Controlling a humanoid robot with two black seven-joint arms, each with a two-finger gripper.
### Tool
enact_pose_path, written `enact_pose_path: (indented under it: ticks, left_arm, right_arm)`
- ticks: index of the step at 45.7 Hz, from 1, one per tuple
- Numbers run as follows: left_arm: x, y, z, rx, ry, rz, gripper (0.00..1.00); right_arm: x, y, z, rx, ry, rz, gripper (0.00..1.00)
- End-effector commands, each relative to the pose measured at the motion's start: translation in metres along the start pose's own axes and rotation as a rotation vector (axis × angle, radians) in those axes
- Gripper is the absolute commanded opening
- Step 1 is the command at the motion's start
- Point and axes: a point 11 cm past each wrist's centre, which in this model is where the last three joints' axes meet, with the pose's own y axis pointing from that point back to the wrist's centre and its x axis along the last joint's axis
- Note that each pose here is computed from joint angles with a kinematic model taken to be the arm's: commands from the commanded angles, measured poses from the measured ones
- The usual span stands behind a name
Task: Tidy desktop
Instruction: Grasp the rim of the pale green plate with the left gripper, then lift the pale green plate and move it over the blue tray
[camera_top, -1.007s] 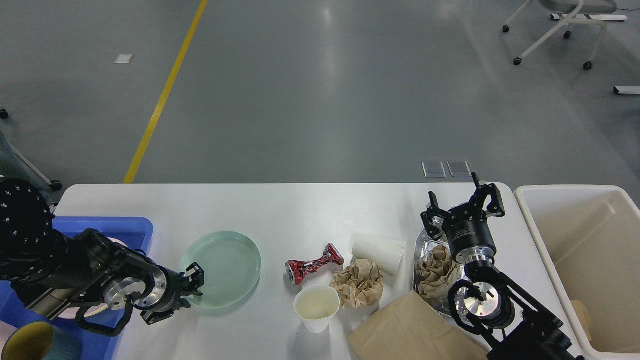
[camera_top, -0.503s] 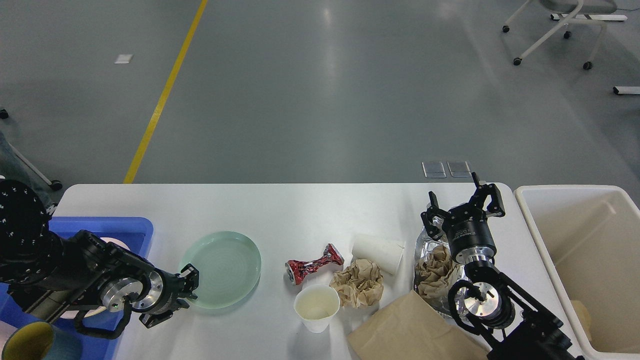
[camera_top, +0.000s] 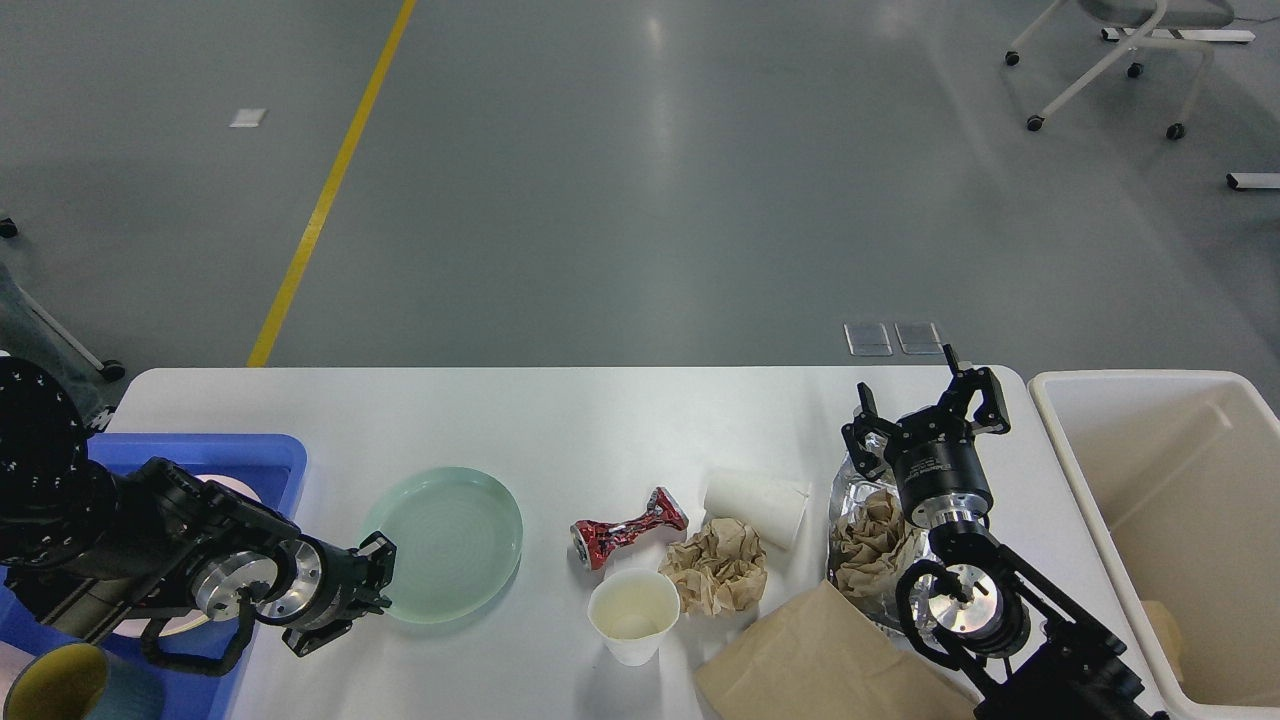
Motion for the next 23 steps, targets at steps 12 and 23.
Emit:
enact_pose_path:
  ticks: [12,23]
  left_arm:
    - [0.006,0.008,0.003,-0.006,-0.001,0.009,0.00]
    - [0.031,0.048,0.016,-0.025,0.005,0.040,0.00]
  right_arm:
    - [0.000,0.000,0.000,0.000,0.001,-0.001,1.00]
    - [0.000,0.000,0.000,0.000,0.000,0.000,1.00]
